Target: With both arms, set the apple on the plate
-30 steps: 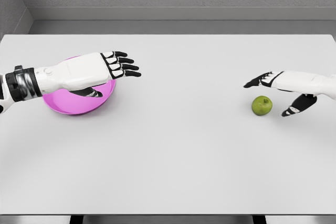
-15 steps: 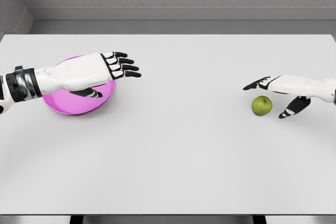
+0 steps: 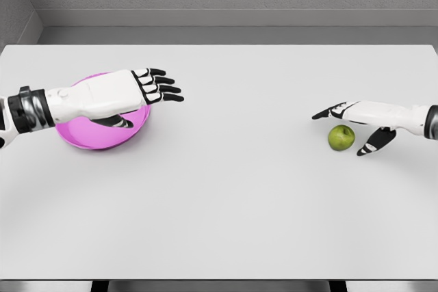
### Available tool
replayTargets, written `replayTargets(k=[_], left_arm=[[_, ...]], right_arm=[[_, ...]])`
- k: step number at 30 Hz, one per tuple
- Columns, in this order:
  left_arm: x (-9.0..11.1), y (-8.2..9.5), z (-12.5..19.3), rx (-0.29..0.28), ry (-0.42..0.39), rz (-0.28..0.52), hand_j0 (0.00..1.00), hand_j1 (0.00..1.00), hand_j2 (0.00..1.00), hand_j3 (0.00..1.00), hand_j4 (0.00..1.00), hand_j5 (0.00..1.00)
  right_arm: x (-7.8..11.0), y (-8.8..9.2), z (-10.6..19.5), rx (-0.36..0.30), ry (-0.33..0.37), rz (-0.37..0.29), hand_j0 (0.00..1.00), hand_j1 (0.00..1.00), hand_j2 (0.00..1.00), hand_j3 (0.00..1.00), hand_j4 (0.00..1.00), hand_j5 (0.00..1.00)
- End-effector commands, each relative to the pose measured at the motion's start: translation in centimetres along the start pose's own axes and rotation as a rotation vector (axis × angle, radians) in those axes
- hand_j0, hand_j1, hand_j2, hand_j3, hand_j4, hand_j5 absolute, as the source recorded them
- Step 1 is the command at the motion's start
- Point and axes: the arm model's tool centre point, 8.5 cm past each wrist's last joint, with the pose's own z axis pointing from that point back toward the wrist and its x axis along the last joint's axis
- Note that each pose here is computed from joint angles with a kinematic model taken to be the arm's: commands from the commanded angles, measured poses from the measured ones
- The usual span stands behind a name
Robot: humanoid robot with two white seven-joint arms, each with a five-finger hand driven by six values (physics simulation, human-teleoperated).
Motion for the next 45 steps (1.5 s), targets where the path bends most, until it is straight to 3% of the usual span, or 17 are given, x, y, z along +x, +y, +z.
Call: replayTargets(k=[1, 8, 17, 25, 29, 35, 37, 43, 45], left_arm=[[0.0, 0.1, 0.0, 0.004, 0.001, 0.005, 1.0, 1.0, 1.0, 1.0, 1.0, 1.0], [0.0, 0.0, 0.0, 0.004, 0.001, 0.006, 1.0, 1.0, 1.0, 1.0, 1.0, 1.0], [0.0, 0.0, 0.0, 0.004, 0.001, 0.006, 1.0, 1.0, 1.0, 1.0, 1.0, 1.0], [0.0, 0.1, 0.0, 0.004, 0.001, 0.005, 1.0, 1.0, 1.0, 1.0, 1.0, 1.0], [0.0, 0.0, 0.0, 0.004, 0.001, 0.006, 1.0, 1.0, 1.0, 1.0, 1.0, 1.0], [0.0, 0.1, 0.0, 0.003, 0.001, 0.005, 1.0, 1.0, 1.0, 1.0, 1.0, 1.0], [0.0, 0.1, 0.0, 0.004, 0.001, 0.005, 1.0, 1.0, 1.0, 1.0, 1.0, 1.0], [0.0, 0.1, 0.0, 0.004, 0.001, 0.005, 1.0, 1.0, 1.0, 1.0, 1.0, 1.0], [0.0, 0.1, 0.0, 0.004, 0.001, 0.005, 1.0, 1.0, 1.0, 1.0, 1.0, 1.0]], right_arm=[[-0.1, 0.0, -0.2, -0.001, 0.005, -0.003, 1.0, 1.0, 1.0, 1.0, 1.0, 1.0], [-0.1, 0.1, -0.2, -0.001, 0.005, -0.003, 0.99, 0.99, 0.99, 0.99, 0.99, 0.99], [-0.2, 0.1, -0.1, -0.001, 0.007, -0.004, 0.77, 0.77, 0.77, 0.77, 0.77, 0.77], [-0.1, 0.2, -0.3, 0.001, 0.003, -0.005, 0.69, 0.69, 0.69, 0.69, 0.69, 0.69], [0.2, 0.2, -0.6, -0.004, -0.007, -0.006, 0.53, 0.53, 0.53, 0.53, 0.53, 0.53], [0.5, 0.0, -1.0, -0.014, -0.025, -0.011, 0.46, 0.46, 0.46, 0.46, 0.46, 0.46], [1.7, -0.7, -2.2, -0.035, -0.069, -0.008, 0.46, 0.46, 0.46, 0.46, 0.46, 0.46], [10.7, -4.4, -7.3, -0.122, -0.343, 0.104, 0.46, 0.46, 0.46, 0.46, 0.46, 0.46], [12.4, -4.8, -9.0, -0.139, -0.396, 0.1, 0.47, 0.47, 0.47, 0.47, 0.47, 0.47]])
